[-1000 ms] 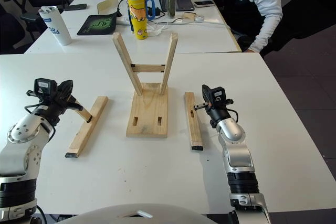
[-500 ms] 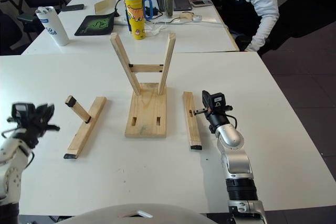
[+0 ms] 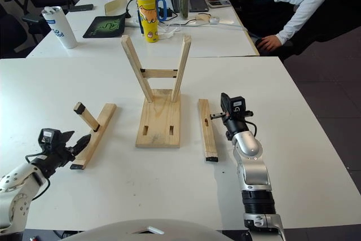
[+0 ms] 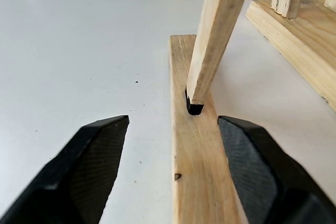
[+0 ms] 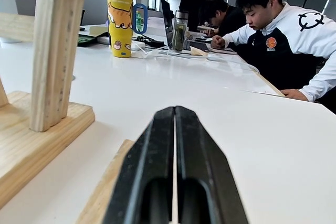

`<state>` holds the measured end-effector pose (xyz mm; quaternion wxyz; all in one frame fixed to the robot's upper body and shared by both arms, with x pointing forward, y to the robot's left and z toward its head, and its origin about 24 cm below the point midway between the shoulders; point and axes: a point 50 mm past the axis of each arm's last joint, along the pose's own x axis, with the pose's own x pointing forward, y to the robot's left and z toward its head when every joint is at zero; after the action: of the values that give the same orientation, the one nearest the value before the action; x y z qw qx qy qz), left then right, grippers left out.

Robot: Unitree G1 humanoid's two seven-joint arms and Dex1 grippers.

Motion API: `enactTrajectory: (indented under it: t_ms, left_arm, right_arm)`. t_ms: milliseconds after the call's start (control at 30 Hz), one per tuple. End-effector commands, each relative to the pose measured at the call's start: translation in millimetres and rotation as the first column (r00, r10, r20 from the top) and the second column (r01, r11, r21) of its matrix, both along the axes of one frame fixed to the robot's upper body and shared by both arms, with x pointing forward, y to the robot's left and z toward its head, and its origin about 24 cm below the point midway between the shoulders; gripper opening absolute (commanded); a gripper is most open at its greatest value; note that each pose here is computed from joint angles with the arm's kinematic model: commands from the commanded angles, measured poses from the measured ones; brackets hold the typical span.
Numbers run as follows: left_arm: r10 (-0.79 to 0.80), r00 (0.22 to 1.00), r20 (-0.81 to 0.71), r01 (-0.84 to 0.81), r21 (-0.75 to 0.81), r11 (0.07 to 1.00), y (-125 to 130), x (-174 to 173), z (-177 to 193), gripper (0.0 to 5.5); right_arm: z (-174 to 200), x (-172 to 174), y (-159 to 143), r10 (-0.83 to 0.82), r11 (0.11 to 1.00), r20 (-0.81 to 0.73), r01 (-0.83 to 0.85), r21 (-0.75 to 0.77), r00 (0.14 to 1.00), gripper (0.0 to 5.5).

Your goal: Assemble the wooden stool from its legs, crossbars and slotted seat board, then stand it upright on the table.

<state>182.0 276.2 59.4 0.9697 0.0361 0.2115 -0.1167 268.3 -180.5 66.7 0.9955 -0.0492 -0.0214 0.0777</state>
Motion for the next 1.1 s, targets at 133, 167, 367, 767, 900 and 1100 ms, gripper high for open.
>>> enactTrajectory:
  t_ms: [133, 167, 367, 767, 900, 1100]
  left_arm:
    - [-0.009, 0.991, -0.131, 0.019, 0.072, 0.997, -2, -7, -17, 3.34]
    - [-0.005, 0.991, -0.137, 0.015, 0.077, 0.997, -2, -7, -18, 3.34]
    - [-0.028, 0.995, -0.100, 0.035, 0.065, 0.997, -12, -1, -12, 2.68]
    - [0.062, 0.946, 0.319, -0.086, 0.061, 0.994, -13, 37, 42, 2.20]
    - [0.018, 0.830, 0.557, -0.057, 0.053, 0.997, -32, 46, 79, 2.20]
    - [-0.198, 0.654, 0.730, 0.210, 0.075, 0.975, -84, 44, 122, 2.18]
  right_arm:
    - [-2, -3, 2, -0.005, 1.000, -0.002, 0.005, -0.003, 1.000, 0.00]
    - [-2, -3, 2, -0.005, 1.000, -0.003, 0.005, -0.003, 1.000, 0.00]
    - [-1, -2, 2, 0.004, 1.000, -0.003, -0.004, -0.005, 1.000, 0.00]
    - [45, 28, 5, 0.066, 0.997, 0.095, -0.071, 0.044, 0.993, 0.00]
    - [98, 49, 7, 0.128, 0.964, 0.171, -0.163, 0.208, 0.977, 0.00]
    - [175, 49, 35, 0.476, 0.550, 0.271, -0.524, 0.651, 0.836, 0.51]
